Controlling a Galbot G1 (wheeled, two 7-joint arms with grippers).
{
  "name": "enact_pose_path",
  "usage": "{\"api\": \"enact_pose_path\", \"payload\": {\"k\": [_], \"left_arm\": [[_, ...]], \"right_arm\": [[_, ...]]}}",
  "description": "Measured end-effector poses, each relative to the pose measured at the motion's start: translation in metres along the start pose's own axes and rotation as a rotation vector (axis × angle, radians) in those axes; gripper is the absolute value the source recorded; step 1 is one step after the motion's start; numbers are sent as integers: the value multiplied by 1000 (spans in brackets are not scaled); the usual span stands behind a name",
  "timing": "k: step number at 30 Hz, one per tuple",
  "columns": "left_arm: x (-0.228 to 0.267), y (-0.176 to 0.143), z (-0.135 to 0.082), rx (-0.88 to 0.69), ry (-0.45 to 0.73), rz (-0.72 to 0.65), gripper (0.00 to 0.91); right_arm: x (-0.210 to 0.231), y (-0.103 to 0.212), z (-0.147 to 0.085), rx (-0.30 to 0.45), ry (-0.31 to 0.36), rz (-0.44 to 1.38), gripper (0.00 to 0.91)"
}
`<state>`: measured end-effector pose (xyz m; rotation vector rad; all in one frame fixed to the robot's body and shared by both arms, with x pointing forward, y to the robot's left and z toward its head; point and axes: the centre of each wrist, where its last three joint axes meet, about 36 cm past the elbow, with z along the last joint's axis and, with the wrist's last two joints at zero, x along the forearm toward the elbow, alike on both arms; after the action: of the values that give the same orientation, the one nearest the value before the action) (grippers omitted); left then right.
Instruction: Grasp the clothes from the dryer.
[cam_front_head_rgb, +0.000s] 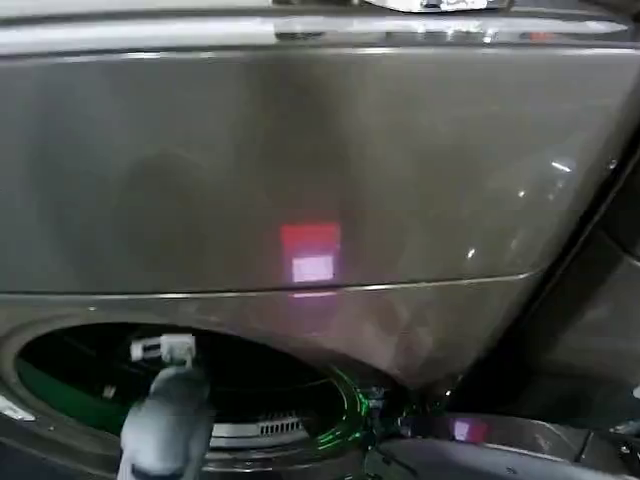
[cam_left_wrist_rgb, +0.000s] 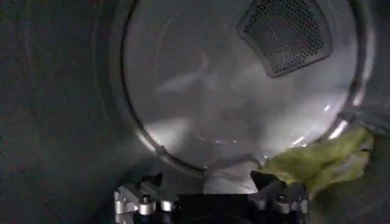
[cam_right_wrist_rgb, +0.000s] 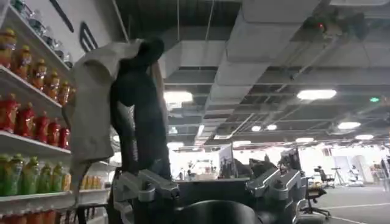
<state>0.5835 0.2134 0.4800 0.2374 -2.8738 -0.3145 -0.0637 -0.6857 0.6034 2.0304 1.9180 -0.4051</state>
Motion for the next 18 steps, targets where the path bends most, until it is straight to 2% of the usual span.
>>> {"api": "enact_pose_path", "payload": {"k": [10,18], "left_arm": [[-91,-14,-16,7,-54,106,907],[-132,-12,-21,-88,-8,140,907]], "right_arm": [[2,7,2,-4,-2,-15,907],[0,7,2,-4,-6,-18,907]]}}
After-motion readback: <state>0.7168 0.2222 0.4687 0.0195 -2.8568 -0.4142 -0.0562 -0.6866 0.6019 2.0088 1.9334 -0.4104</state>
